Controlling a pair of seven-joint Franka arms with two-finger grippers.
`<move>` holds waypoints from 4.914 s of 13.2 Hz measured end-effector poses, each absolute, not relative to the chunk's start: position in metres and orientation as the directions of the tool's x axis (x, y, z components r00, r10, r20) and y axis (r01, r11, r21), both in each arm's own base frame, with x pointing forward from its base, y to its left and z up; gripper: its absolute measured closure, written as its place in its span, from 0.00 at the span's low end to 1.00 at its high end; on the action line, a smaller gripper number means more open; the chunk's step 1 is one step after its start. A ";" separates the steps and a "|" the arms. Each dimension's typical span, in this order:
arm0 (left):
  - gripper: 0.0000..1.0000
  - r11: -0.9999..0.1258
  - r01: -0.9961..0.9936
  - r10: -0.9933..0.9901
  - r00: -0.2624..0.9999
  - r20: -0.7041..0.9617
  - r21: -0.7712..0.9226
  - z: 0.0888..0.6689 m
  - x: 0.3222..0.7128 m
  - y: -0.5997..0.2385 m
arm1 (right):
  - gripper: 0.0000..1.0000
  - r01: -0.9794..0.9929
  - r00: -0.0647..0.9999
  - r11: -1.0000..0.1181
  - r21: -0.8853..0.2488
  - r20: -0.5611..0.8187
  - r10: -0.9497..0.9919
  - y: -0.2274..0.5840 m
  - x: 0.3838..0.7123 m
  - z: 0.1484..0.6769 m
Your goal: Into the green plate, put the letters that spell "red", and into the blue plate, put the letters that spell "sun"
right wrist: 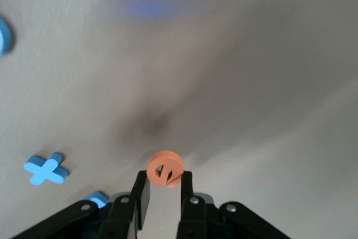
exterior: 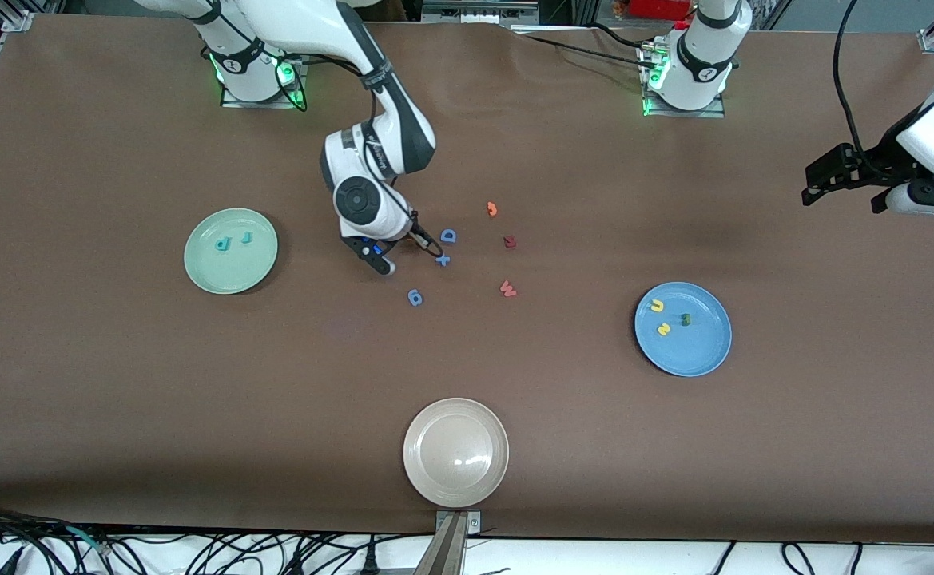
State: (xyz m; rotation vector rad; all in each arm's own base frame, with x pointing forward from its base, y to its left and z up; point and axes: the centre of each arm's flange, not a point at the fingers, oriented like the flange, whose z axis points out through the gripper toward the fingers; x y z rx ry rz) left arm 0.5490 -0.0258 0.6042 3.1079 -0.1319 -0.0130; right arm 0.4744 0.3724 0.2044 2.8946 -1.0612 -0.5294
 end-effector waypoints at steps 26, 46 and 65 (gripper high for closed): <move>0.00 -0.996 -0.086 -0.086 0.996 -0.009 0.029 0.603 0.549 -0.027 | 0.74 -0.204 0.918 -0.975 0.083 -0.330 -0.220 0.029 0.538 0.193; 0.00 -0.996 -0.088 -0.089 0.996 -0.010 0.029 0.603 0.549 -0.029 | 0.02 -0.223 0.882 -0.975 -0.010 -0.429 -0.197 0.025 0.583 0.311; 0.00 -0.995 -0.093 -0.094 0.996 -0.010 0.029 0.603 0.549 -0.032 | 0.01 -0.192 0.919 -0.980 -0.050 -0.359 -0.161 0.019 0.612 0.463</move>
